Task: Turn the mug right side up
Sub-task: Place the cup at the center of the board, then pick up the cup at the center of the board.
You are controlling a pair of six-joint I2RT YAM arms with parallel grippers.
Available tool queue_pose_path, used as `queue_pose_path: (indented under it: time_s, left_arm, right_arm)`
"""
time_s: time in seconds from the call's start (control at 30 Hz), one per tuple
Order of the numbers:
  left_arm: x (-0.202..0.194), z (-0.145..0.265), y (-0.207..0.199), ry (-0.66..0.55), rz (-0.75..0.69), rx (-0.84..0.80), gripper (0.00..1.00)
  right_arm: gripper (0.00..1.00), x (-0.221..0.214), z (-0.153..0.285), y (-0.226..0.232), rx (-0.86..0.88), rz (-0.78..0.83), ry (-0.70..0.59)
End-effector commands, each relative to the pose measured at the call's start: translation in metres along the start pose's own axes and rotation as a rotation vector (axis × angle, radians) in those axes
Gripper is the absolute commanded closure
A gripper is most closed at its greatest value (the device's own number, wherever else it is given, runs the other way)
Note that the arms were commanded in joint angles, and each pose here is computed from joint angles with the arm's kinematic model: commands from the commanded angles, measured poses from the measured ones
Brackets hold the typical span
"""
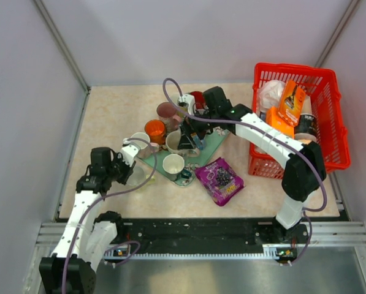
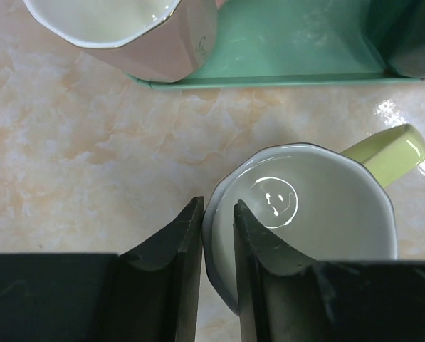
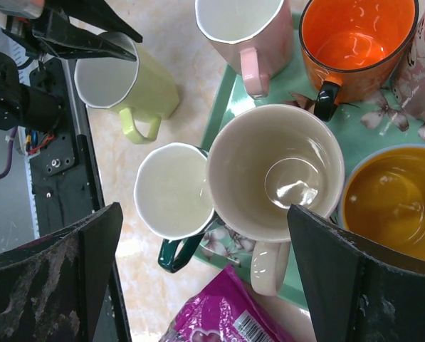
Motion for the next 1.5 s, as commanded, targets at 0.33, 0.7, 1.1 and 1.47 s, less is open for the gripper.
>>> queue_pose_path:
  time_s: [0.33, 0.7, 1.1, 1.47]
  left_arm:
    - [0.052, 0.076, -0.003, -0.138, 0.106, 0.129, 0.47]
    - [0.107, 0.168, 0.038, -0.383, 0.501, 0.585, 0.27]
    - [0.117, 0.218, 0.044, -0.621, 0.996, 0.745, 0.28]
    - [0.118, 0.226, 0.044, -0.643, 0.955, 0.774, 0.29]
  right_arm:
    - [0.02, 0.017, -0.009, 0.027, 0.030, 0.277, 0.025]
    - [0.17, 0.017, -0.086, 0.058, 0.193, 0.650, 0.141]
    - [0.34, -0.010, -0.155, 0.080, 0.303, 0.749, 0.249]
    - [0.51, -0.033, -0.197, 0.098, 0.328, 0.725, 0.291]
Point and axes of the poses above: each gripper's point midway between its finger pads, its own z axis back along the fingers, its own y axis along the line the jaws close on, x = y × z, the point moved 5 cm from there along z, back along the fingers, and after that the axes turned 9 degrees about z, right-handed, at the moved point
